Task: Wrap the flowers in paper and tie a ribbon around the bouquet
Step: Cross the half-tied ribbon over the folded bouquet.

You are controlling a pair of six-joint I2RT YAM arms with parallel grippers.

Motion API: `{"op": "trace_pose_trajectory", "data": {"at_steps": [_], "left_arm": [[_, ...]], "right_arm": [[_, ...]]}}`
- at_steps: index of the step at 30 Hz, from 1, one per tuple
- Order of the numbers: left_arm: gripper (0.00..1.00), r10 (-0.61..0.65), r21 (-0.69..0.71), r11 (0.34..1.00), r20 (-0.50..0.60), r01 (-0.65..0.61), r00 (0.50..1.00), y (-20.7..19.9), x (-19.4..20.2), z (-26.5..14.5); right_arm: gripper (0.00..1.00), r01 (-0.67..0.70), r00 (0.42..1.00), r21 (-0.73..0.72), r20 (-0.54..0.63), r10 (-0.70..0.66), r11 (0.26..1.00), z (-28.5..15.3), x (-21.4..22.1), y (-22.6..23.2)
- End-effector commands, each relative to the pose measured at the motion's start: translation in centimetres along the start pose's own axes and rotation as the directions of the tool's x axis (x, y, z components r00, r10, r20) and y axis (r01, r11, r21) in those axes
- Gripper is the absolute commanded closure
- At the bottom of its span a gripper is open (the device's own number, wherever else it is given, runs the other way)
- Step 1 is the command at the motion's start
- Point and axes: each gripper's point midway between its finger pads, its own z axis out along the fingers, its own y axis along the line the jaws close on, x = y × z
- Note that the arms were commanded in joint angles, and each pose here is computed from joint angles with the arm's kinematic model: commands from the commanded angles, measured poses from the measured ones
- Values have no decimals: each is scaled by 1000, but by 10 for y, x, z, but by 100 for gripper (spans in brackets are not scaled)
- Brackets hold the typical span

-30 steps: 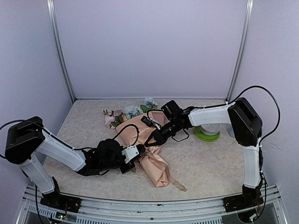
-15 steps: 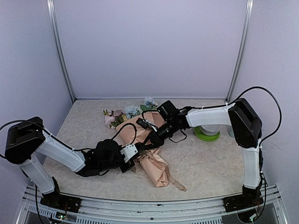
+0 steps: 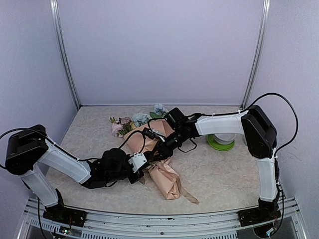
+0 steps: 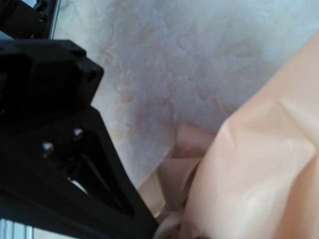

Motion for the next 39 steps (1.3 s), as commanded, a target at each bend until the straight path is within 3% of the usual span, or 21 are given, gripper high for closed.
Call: {"op": "trace_pose_trajectory", "data": {"at_steps": [1, 10, 14, 17, 32, 39], "left_arm": [[100, -18, -13, 1000, 6, 18, 1000, 0, 1, -1], [100, -20, -10, 1000, 9, 21, 1000, 0, 0, -1], [100, -20, -9, 1000, 13, 20, 1000, 0, -1, -1], [100, -16, 14, 1000, 15, 15, 1000, -4, -1, -2], [100, -13, 44, 999, 35, 11, 999, -12, -6, -12], [59, -79, 70, 995, 144, 70, 986, -1, -35, -47]], "right_arm": [[70, -1, 999, 9, -44, 1, 1000, 7, 17, -1], [75, 17, 997, 77, -82, -11, 997, 13, 25, -12], [95, 19, 997, 61, -80, -15, 998, 13, 23, -8], [100, 13, 998, 33, -54, -11, 999, 11, 14, -2], [100, -59, 989, -30, 135, 63, 998, -24, -13, 4], [100, -50, 988, -52, 144, 57, 997, -24, -10, 7]]}}
